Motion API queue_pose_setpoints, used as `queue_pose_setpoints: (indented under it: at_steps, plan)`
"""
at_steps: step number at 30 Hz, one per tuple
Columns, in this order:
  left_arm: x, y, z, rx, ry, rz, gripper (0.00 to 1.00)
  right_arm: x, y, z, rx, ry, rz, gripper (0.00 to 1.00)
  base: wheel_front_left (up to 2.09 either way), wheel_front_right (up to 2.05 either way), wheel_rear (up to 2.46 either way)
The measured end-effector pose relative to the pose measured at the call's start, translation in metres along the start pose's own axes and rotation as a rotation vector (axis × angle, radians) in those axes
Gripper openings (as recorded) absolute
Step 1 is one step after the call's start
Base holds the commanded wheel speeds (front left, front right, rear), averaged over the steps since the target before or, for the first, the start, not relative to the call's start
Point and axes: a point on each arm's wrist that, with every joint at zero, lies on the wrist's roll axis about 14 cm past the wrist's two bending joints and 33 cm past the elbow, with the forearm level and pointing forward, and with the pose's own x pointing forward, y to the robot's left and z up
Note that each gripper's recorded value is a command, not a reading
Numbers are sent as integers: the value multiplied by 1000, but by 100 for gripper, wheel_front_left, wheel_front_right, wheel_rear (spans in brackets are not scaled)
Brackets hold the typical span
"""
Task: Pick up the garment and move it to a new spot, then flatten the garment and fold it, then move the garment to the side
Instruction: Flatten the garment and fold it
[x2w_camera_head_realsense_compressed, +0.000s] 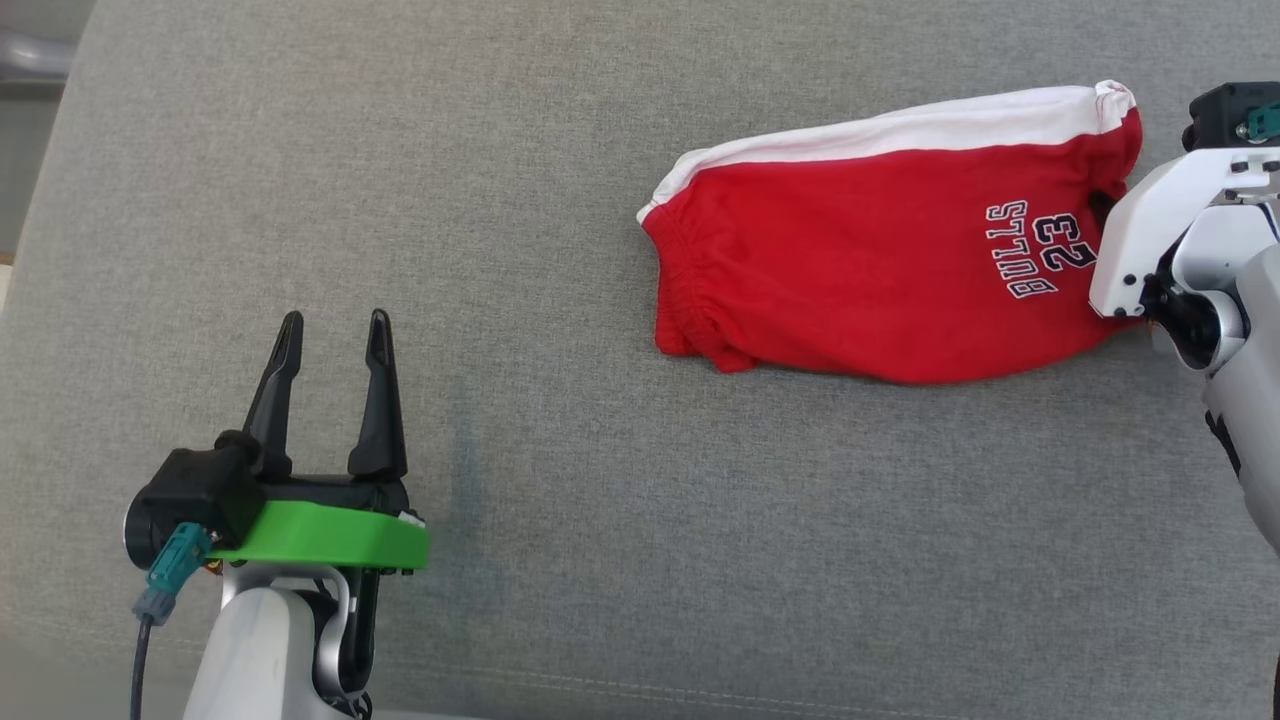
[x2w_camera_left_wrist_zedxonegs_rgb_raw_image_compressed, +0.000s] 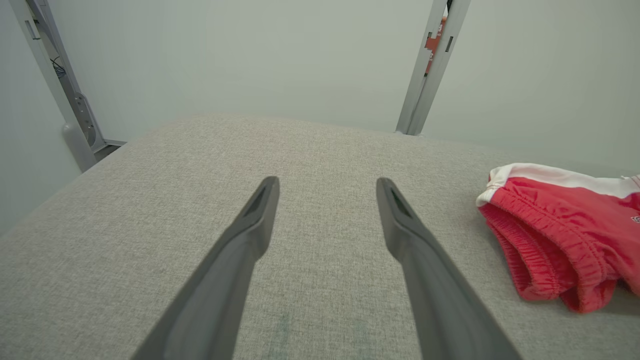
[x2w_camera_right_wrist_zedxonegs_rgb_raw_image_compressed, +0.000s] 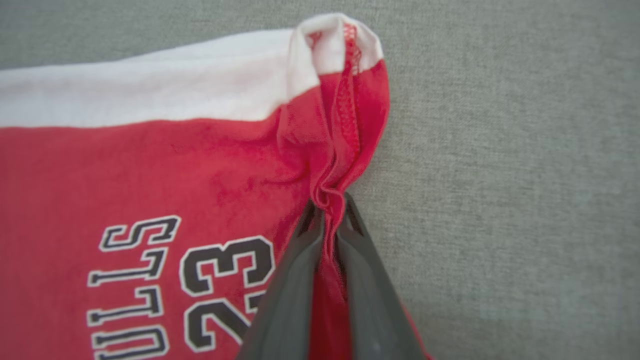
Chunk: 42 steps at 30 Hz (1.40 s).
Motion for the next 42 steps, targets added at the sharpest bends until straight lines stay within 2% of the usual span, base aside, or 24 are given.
queue_pose_setpoints:
  at_steps: [6,15,18,20,23,24,29,36,42]
  plan:
    - [-2,-8,4,-10,-10,-20,100,-22,-32,6,-14,-32,-81,0,0,0,0]
    - [-9,-24,12,-38,-29,-62,100,-87,-101,56,-54,-162,-277,0,0,0,0]
    - [-12,-28,16,-44,-39,-73,100,-102,-104,66,-65,-172,-307,0,0,0,0]
    - [-14,-29,17,-51,-42,-74,100,-103,-88,70,-82,-171,-286,0,0,0,0]
    - [-18,-29,18,-53,-45,-70,100,-100,-44,75,-122,-179,-207,0,0,0,0]
    - [-19,-28,21,-53,-50,-66,100,-98,-14,78,-151,-184,-153,0,0,0,0]
    - [-21,-23,21,-54,-51,-52,100,-90,43,78,-189,-177,-50,0,0,0,0]
    - [-21,-21,20,-65,-47,-45,100,-67,101,69,-174,-163,58,0,0,0,0]
    - [-25,-14,18,-68,-39,-23,100,-49,126,58,-196,-133,100,0,0,0,0]
